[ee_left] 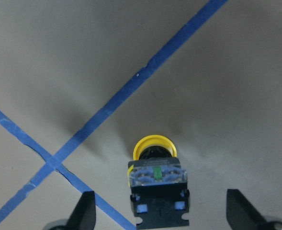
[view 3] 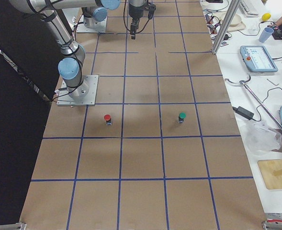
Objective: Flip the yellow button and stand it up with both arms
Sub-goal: 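Close the left gripper on the yellow button's base, then lift the yellow button and carry it toward the right gripper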
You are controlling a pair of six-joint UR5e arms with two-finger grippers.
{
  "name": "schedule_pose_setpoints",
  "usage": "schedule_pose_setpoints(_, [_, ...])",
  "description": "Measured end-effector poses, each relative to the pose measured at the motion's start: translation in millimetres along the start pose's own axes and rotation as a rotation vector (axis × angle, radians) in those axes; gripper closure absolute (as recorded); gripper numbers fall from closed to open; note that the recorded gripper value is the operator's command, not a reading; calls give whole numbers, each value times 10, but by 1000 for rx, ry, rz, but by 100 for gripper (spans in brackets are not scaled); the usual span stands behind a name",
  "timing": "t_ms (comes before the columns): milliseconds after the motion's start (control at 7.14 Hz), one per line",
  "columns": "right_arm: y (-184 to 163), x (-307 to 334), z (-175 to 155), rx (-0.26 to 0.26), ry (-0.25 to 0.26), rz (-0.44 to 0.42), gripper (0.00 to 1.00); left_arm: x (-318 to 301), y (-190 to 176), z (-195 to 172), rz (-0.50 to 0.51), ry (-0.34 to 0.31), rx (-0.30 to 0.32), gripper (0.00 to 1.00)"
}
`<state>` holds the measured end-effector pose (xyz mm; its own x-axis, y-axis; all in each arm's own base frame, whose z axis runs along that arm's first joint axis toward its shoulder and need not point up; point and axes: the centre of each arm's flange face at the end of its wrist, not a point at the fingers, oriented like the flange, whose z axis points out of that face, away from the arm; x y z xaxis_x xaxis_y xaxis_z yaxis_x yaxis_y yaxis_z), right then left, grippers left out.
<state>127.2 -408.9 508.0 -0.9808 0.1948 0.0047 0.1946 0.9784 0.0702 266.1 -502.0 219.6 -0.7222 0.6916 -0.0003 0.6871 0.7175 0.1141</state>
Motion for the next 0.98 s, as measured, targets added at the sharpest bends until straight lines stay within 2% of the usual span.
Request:
schedule_pose_setpoints(280, [-5,1,25,-8,4,-1,0,3,-3,30,-1,5,0,14])
schedule_pose_setpoints(420, [-7,1,27,-8,3,-1,0,6,-4,39,-1,6,0,26])
schedule_pose_setpoints(560, [-7,2,24,-8,3,-1,0,12,-4,38,-1,6,0,48])
schedule_pose_setpoints(700, [-3,12,23,-9,6,2,0,23,-6,20,-1,5,0,63])
schedule_pose_setpoints(840, [7,27,38,-22,13,8,0,37,-17,-8,2,4,1,75])
schedule_pose_setpoints(980, [21,33,56,-40,14,12,0,46,-27,-32,4,1,1,80])
